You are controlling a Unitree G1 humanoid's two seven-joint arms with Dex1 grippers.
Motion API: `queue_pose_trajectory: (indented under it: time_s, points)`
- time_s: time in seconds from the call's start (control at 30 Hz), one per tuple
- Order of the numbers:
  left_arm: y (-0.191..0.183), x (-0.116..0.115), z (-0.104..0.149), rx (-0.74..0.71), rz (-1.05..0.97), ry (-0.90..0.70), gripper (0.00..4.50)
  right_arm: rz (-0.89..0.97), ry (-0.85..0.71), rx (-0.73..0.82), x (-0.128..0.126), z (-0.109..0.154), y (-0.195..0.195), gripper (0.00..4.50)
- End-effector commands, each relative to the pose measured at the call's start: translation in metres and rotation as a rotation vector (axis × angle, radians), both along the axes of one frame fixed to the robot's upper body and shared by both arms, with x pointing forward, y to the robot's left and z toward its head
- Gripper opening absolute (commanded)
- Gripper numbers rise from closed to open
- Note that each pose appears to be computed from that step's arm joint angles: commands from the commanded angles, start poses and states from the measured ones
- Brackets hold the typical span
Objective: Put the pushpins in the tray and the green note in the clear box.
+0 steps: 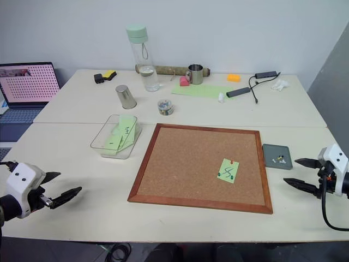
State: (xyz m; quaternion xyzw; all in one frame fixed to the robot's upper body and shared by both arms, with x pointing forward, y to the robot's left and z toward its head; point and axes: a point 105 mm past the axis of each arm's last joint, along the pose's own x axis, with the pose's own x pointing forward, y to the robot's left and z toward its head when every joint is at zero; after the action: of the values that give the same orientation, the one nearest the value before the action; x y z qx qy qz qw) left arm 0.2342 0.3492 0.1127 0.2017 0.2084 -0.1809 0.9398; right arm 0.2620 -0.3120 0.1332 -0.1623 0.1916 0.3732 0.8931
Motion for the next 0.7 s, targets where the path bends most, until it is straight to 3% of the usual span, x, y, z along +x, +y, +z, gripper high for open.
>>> queue_pose_trajectory:
  time_s: [0.03, 0.23, 0.37, 0.57, 0.7]
  points:
    - [-0.002, 0.003, 0.011, -0.014, -0.004, -0.042, 4.48, 0.031, -0.077, -0.01, 0.004, 0.019, 0.007, 4.44]
    - [-0.016, 0.007, 0.014, -0.031, -0.066, -0.043, 4.48, 0.071, -0.085, -0.016, 0.004, 0.023, 0.018, 4.44]
    - [-0.05, 0.01, 0.029, -0.08, -0.218, -0.055, 3.87, 0.123, -0.095, -0.01, 0.002, 0.031, 0.032, 4.5]
    - [-0.124, 0.026, 0.049, -0.131, -0.485, -0.088, 2.54, 0.19, -0.096, 0.003, 0.0, 0.037, 0.056, 4.5]
    - [-0.179, 0.039, 0.048, -0.181, -0.667, -0.098, 1.7, 0.24, -0.109, 0.015, 0.001, 0.039, 0.077, 4.5]
